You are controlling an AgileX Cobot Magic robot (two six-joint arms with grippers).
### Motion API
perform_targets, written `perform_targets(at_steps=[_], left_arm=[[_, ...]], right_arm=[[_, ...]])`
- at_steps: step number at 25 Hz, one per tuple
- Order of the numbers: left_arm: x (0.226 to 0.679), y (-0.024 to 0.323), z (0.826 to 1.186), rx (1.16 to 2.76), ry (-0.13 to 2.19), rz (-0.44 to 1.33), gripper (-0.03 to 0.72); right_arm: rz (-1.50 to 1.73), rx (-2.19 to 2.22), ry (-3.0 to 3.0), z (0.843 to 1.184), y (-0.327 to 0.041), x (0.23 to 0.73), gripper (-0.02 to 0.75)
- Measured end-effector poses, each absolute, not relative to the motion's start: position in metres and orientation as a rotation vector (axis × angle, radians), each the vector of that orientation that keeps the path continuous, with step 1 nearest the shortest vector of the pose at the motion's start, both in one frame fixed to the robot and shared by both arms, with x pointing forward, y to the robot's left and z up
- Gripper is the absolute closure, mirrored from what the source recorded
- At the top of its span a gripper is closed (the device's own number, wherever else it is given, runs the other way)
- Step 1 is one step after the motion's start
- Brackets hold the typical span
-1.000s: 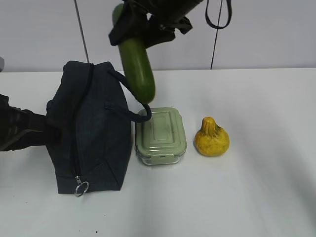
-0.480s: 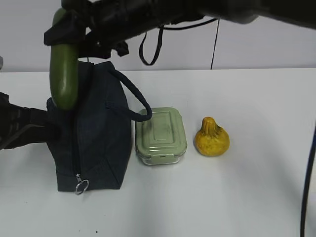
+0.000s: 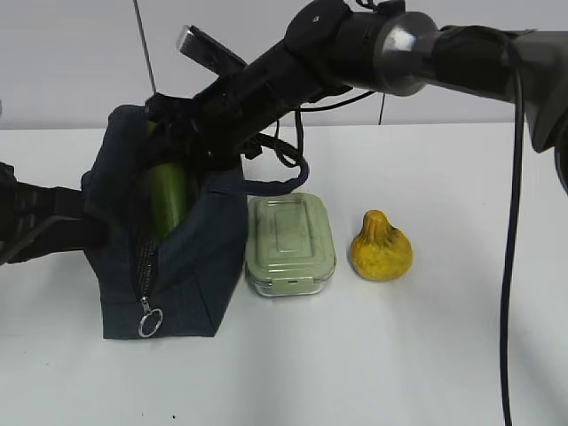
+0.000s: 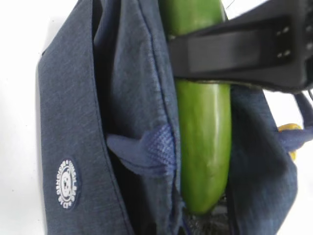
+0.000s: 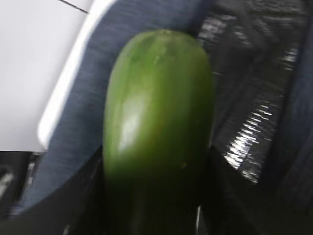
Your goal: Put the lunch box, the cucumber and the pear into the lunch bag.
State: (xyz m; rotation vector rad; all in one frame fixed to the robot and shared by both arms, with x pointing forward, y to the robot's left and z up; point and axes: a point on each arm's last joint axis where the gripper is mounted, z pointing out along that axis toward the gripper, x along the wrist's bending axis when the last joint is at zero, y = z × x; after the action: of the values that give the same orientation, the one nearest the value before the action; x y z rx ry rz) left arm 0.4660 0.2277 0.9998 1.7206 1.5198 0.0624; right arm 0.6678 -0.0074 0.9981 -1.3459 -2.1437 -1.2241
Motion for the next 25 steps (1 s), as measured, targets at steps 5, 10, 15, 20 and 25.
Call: perform_targets(at_steps=[5, 10, 15, 20, 25], left_arm=[[0.466, 0.227, 1.000, 1.699, 1.528, 0.055, 0.701], [0.467, 0.227, 1.001, 1.693, 1.531, 0.054, 0.701], [0.467, 0.227, 1.001, 1.692, 1.532, 0.058, 0.701], [0.467, 0.228, 1.001, 1.689, 1.534, 0.063, 0.701], [0.467, 0.228, 1.001, 1.689, 1.534, 0.063, 0.701]], right_arm=[[-1.136, -1.418, -2.249, 0.990, -0.014, 0.670, 0.339], [-1.155, -1.410, -2.210, 0.992, -0.012, 0.670, 0.161], [-1.187, -1.326, -2.192, 1.005, -0.008, 0.667, 0.119], [-1.219, -1.213, -2.296, 1.040, -0.019, 0.672, 0.209], [-1.132, -1.232, -2.524, 1.077, -0.040, 0.674, 0.257]])
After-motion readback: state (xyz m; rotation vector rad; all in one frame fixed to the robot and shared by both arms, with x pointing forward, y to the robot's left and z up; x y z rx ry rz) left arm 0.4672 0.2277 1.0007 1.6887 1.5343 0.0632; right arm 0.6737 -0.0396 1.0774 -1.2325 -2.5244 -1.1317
